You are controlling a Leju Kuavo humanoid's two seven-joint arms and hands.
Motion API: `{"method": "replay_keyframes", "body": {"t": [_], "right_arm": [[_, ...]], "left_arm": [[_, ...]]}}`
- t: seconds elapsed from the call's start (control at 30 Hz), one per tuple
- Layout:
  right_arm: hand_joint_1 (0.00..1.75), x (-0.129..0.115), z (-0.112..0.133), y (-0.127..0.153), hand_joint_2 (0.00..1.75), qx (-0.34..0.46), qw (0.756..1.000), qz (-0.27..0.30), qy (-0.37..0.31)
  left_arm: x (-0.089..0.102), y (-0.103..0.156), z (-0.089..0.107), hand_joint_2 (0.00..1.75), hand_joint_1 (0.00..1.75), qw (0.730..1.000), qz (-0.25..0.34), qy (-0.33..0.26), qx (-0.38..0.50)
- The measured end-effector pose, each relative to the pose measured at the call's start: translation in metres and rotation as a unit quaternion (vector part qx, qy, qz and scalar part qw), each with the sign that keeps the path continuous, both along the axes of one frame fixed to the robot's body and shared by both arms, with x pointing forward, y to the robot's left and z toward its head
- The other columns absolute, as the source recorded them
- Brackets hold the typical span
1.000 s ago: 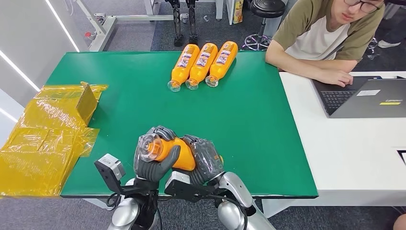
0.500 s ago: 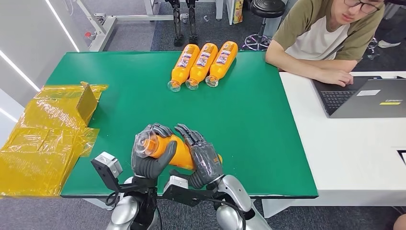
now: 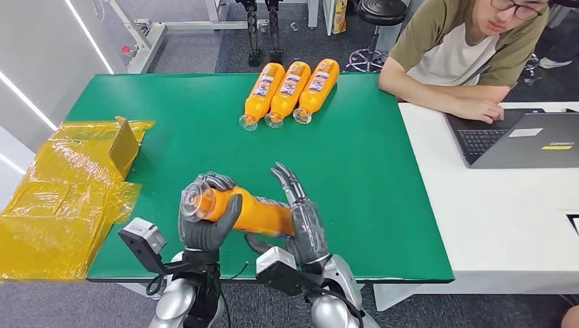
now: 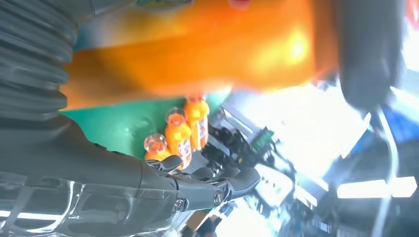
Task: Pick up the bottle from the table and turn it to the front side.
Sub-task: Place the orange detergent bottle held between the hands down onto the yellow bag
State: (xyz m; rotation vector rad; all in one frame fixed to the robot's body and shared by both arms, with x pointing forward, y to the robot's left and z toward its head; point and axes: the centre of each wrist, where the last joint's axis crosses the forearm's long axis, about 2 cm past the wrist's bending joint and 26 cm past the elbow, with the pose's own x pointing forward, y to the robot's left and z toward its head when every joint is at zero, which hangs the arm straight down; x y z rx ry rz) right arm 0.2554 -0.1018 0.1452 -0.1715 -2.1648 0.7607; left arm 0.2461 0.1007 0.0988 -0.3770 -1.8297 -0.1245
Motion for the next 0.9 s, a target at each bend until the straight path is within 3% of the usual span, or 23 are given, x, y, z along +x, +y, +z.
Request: {"method": "replay_keyframes", "body": {"t": [0.33,0.5,0.63,0.77,0.9], "right_arm": [[0.0,-0.009,0.003,-0.007,1.75,0.052,0.998,-0.02,-0.018],[0.0,-0.017,0.006,-0.012,1.75,0.122,0.99,-0.044,-0.052],[0.0,-0.025,0.012,-0.017,1.75,0.168,0.981,-0.066,-0.073],[0.0,-0.032,0.012,-0.018,1.75,0.192,0.976,-0.068,-0.071],[0.0,-0.034,0.01,-0.019,1.75,0.209,0.974,-0.062,-0.064]], "left_arm": [[0.006,0.015,0.005,1.75,1.75,0.999,0.044,-0.025,0.017],[0.011,0.035,0.006,1.75,1.75,0.982,0.124,-0.07,0.121],[0.019,0.074,0.003,1.75,1.75,0.927,0.217,-0.125,0.279],[0.024,0.128,-0.003,1.75,1.75,0.843,0.29,-0.168,0.421],[0.023,0.194,-0.011,1.75,1.75,0.745,0.286,-0.17,0.578]]}}
